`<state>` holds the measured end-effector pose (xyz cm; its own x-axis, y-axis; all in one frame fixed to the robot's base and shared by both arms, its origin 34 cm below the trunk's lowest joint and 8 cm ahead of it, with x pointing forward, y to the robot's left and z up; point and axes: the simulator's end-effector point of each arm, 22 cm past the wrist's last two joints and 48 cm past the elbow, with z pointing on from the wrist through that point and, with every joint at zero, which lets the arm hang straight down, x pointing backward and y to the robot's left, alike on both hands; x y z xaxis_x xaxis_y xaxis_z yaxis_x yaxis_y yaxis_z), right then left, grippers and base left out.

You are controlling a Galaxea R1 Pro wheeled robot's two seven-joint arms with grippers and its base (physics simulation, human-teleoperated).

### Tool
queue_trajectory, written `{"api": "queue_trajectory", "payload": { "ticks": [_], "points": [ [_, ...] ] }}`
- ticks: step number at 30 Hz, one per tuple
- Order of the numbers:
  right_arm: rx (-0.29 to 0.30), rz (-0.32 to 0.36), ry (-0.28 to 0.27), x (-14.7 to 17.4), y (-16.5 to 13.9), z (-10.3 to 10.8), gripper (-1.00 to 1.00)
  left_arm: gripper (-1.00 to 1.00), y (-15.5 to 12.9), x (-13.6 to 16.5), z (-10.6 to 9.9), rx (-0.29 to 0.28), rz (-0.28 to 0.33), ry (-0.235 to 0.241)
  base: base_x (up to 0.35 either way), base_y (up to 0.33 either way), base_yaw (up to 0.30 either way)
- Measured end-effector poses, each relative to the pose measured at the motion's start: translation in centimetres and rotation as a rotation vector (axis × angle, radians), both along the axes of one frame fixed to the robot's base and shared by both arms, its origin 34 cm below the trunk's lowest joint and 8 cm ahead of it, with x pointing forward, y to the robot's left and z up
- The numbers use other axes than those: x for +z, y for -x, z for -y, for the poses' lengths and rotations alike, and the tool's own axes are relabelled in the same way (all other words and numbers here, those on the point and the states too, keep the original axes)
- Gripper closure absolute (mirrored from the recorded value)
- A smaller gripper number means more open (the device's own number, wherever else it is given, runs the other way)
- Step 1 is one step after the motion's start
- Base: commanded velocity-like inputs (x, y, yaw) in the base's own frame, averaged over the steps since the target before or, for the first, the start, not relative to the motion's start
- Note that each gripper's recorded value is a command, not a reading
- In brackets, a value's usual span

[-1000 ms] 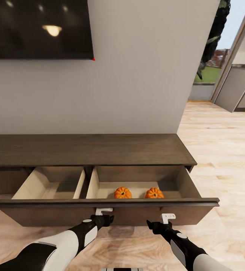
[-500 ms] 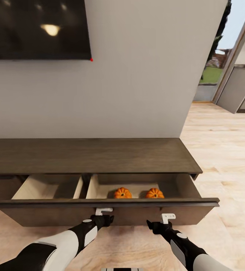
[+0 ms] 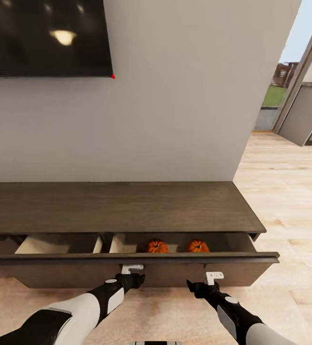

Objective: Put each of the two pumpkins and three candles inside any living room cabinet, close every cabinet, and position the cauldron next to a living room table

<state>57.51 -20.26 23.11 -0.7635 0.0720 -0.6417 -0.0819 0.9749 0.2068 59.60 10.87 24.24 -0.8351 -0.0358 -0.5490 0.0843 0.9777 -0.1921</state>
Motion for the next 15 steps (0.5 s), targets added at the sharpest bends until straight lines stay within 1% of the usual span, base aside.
{"api": "queue_trajectory", "payload": {
  "ticks": [15],
  "points": [
    [0.000,0.000,0.000,0.00,0.00,0.00,-1.00,-1.00,0.00,0.00,0.01,-0.001,0.000,0.000,0.164,0.000,0.000]
  ]
}}
